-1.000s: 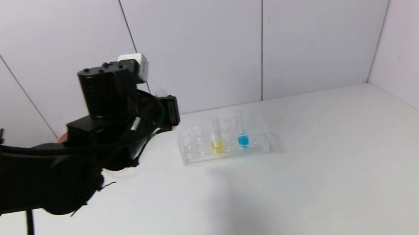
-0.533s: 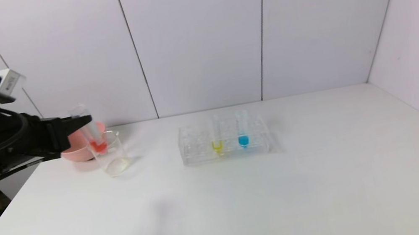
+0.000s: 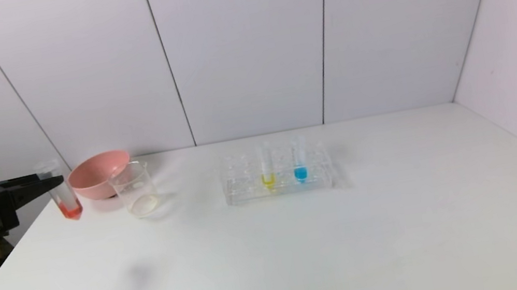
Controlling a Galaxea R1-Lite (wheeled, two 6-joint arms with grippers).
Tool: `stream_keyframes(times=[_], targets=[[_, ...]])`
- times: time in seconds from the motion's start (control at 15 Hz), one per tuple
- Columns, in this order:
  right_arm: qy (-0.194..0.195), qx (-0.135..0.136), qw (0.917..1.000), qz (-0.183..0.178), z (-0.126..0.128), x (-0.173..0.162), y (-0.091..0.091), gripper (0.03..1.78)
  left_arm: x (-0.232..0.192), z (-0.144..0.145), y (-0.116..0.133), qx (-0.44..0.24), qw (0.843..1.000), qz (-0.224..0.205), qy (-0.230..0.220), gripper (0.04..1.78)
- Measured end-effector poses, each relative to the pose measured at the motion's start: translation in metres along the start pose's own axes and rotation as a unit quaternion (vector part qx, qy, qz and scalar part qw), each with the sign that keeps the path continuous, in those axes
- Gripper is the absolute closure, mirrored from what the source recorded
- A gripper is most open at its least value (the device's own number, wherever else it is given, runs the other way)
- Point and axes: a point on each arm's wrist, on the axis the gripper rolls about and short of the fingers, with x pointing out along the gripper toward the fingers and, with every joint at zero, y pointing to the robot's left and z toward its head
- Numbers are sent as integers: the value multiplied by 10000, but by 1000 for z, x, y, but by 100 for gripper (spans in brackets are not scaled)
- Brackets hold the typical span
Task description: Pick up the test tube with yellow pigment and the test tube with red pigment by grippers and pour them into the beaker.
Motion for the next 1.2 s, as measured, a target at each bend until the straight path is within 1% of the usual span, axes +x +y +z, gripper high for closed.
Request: stream_keyframes(times=[0.13, 0.27, 0.4, 0.53, 0.87, 1.0, 1.2], targets=[[0, 2, 10000, -2, 0, 0, 0, 10, 7, 5, 10, 64, 9999, -24, 132, 139], [2, 2, 10000, -2, 0, 0, 0, 10, 15, 13, 18, 106, 9993, -137, 328, 139], [2, 0, 10000, -2, 0, 0, 0, 10, 29, 22, 25, 157, 9979, -259, 576, 139], [0, 0, 10000, -4, 0, 0, 0, 10, 47, 26, 28, 416, 9942, -227, 968, 139], [0, 0, 10000, -2, 0, 0, 0, 10, 79, 38, 29, 955, 9757, -8, 1974, 139], [0, 2, 10000, -4, 0, 0, 0, 10, 89, 44, 31, 1223, 9674, 159, 2210, 139], [2, 2, 10000, -4, 0, 0, 0, 10, 97, 60, 28, 1509, 9561, 267, 2499, 139]])
